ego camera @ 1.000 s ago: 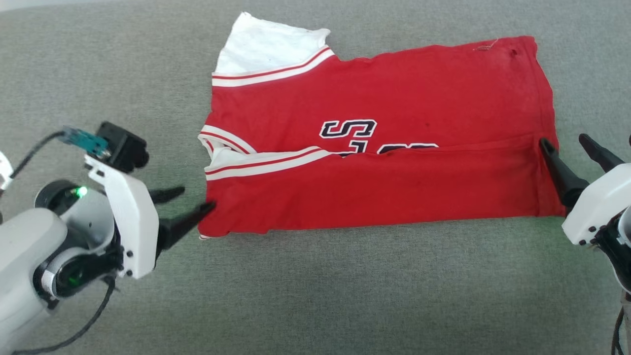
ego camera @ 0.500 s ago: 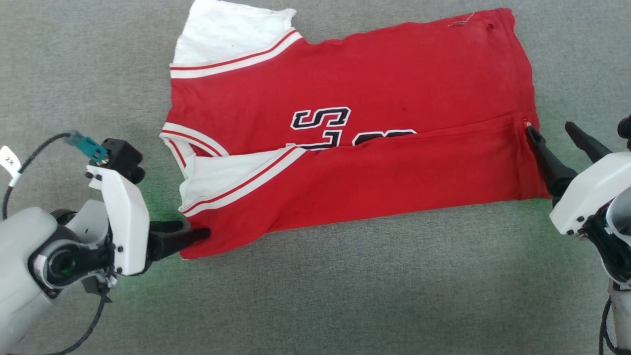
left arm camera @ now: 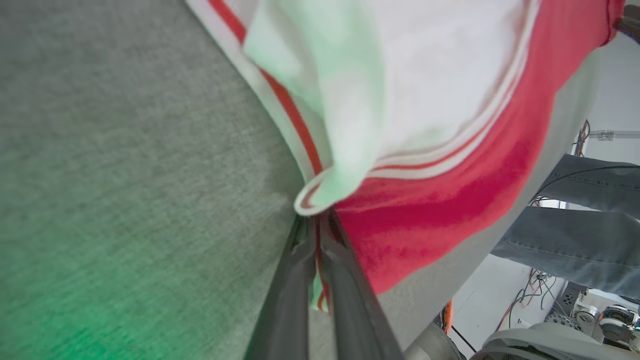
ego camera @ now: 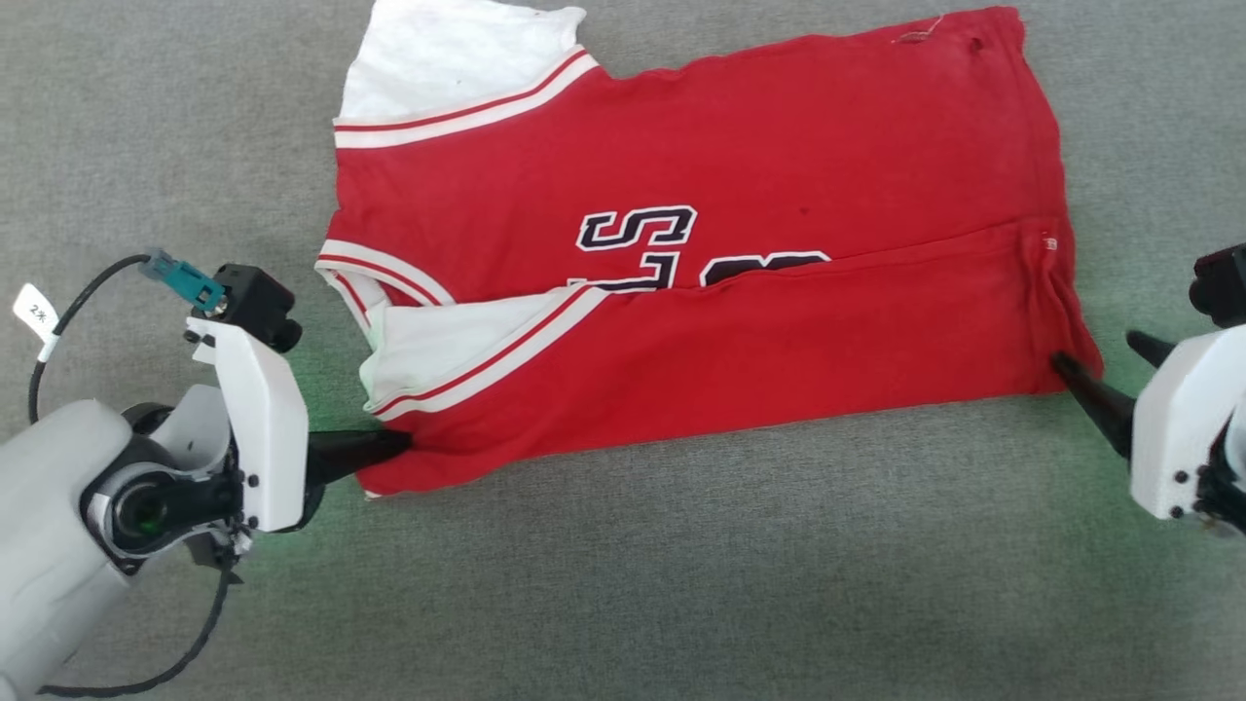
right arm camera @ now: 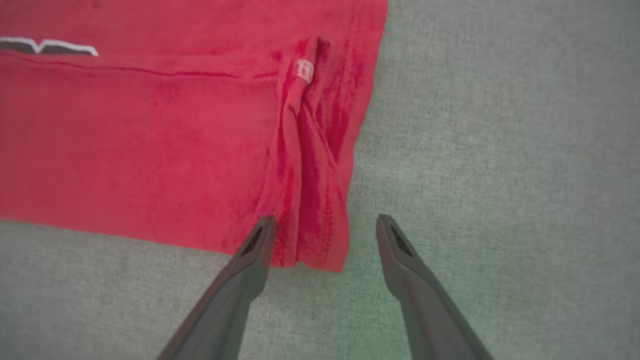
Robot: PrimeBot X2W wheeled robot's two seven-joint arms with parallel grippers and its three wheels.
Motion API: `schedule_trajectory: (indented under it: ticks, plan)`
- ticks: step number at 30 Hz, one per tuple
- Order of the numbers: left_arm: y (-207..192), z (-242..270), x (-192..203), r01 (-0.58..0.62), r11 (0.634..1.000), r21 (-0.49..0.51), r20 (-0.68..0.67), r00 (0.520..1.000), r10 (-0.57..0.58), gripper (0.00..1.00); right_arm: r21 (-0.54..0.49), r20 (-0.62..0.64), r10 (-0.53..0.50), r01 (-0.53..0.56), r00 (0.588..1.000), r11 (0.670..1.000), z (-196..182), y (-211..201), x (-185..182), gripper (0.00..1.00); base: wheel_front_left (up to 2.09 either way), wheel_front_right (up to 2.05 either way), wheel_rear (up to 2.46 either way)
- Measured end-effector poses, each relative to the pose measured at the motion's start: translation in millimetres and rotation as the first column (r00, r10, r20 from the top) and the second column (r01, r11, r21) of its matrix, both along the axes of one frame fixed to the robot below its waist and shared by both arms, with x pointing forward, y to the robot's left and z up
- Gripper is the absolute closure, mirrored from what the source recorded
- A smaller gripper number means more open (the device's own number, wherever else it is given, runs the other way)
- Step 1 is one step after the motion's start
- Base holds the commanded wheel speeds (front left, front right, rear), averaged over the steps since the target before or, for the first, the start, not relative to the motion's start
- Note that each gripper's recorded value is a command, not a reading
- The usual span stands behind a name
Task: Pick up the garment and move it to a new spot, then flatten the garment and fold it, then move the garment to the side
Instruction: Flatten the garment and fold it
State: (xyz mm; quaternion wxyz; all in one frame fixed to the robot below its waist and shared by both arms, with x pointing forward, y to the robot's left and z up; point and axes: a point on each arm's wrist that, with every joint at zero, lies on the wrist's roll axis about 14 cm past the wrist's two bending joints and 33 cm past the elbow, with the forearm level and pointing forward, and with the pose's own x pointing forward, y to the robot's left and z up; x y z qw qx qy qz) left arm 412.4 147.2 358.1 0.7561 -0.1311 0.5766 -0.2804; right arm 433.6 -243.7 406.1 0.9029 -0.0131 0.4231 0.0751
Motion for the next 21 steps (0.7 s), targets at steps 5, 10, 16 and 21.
schedule_trajectory:
  ticks: [5,10,16,21]
  plan:
    - [-6,0,1,0.003,1.000,-0.024,0.029,1.000,-0.002,1.00,-0.002,-0.110,0.028,-0.028,0.993,1.000,-10,4,-4,0.00,0.00,0.00,0.00]
    - [-13,0,4,0.008,0.999,-0.038,0.054,0.999,-0.006,1.00,0.021,-0.179,0.035,-0.032,0.983,0.999,-26,15,1,0.53,0.00,0.00,0.00]
    - [-18,6,2,-0.013,0.998,-0.068,0.088,0.996,0.019,1.00,0.048,-0.185,0.052,-0.044,0.981,0.998,-28,24,2,1.00,0.00,0.00,0.00]
    - [-17,14,-18,-0.015,0.996,-0.088,0.104,0.994,0.024,1.00,0.066,-0.161,0.055,-0.045,0.985,0.997,-19,21,-11,1.00,0.00,0.00,0.00]
